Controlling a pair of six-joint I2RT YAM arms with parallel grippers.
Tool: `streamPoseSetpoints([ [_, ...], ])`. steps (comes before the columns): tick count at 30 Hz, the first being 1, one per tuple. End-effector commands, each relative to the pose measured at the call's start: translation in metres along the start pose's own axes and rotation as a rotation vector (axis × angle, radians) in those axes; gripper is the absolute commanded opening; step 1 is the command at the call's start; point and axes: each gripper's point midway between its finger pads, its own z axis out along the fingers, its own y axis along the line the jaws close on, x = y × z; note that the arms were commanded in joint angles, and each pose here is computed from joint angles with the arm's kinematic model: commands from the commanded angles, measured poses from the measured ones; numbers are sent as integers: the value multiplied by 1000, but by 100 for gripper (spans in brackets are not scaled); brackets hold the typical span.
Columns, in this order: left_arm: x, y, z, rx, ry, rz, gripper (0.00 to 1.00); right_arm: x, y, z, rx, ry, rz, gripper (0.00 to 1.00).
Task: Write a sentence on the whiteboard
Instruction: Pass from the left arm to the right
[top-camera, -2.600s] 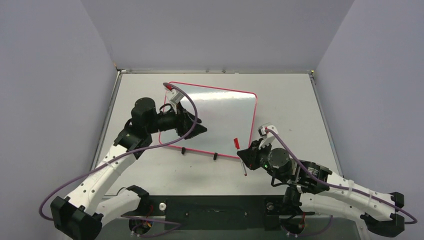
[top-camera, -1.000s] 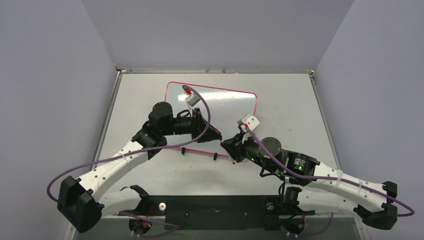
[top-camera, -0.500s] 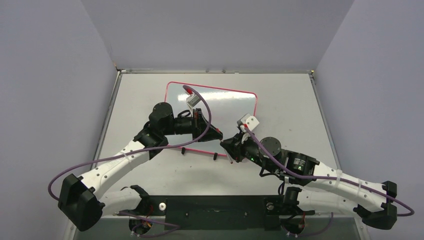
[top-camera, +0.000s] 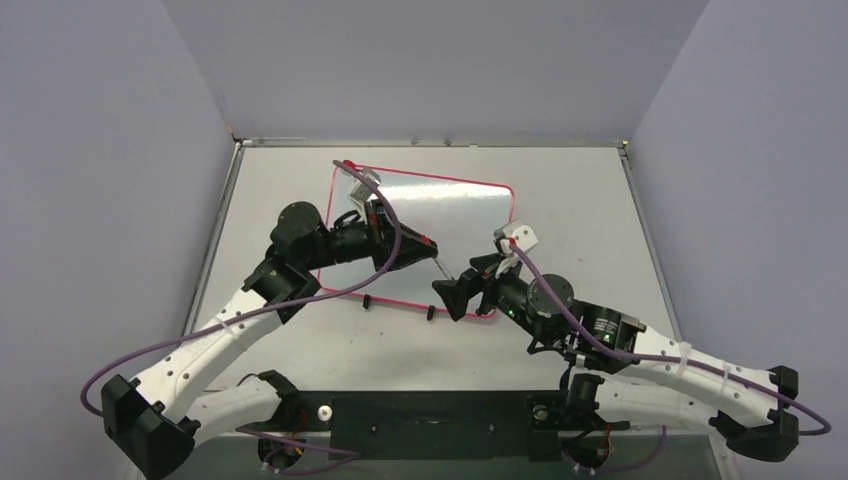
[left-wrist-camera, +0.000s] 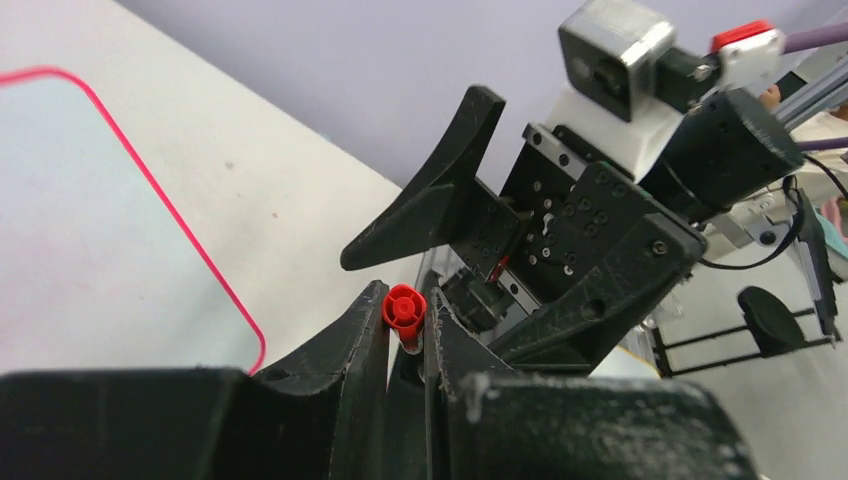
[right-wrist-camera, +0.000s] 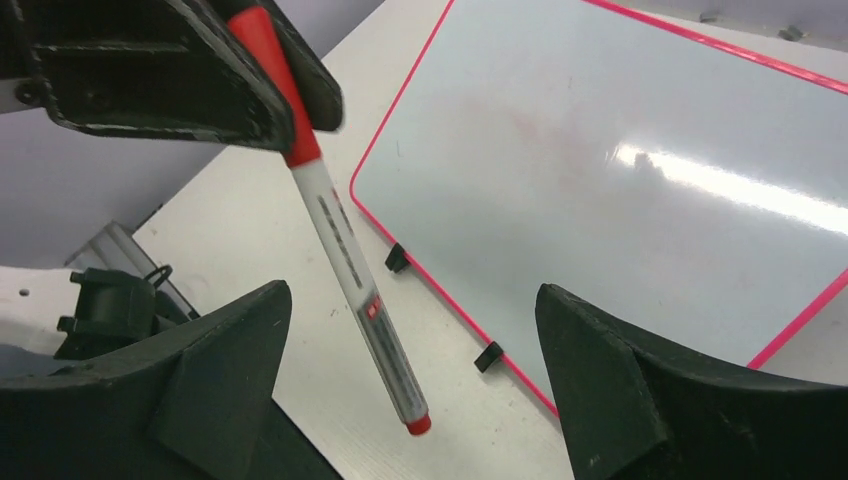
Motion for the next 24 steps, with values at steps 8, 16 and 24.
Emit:
streamPoseSetpoints([
  [8, -104, -37, -30, 28, -333, 94, 0, -76, -29, -31, 80, -313, 264, 88],
  [16, -148, -62, -50, 93, -517, 89, 0, -108, -37, -44, -38, -454, 357, 89],
  [24, -180, -77, -60, 125, -653, 64, 0, -146, -20, -61, -174, -585, 402, 89],
])
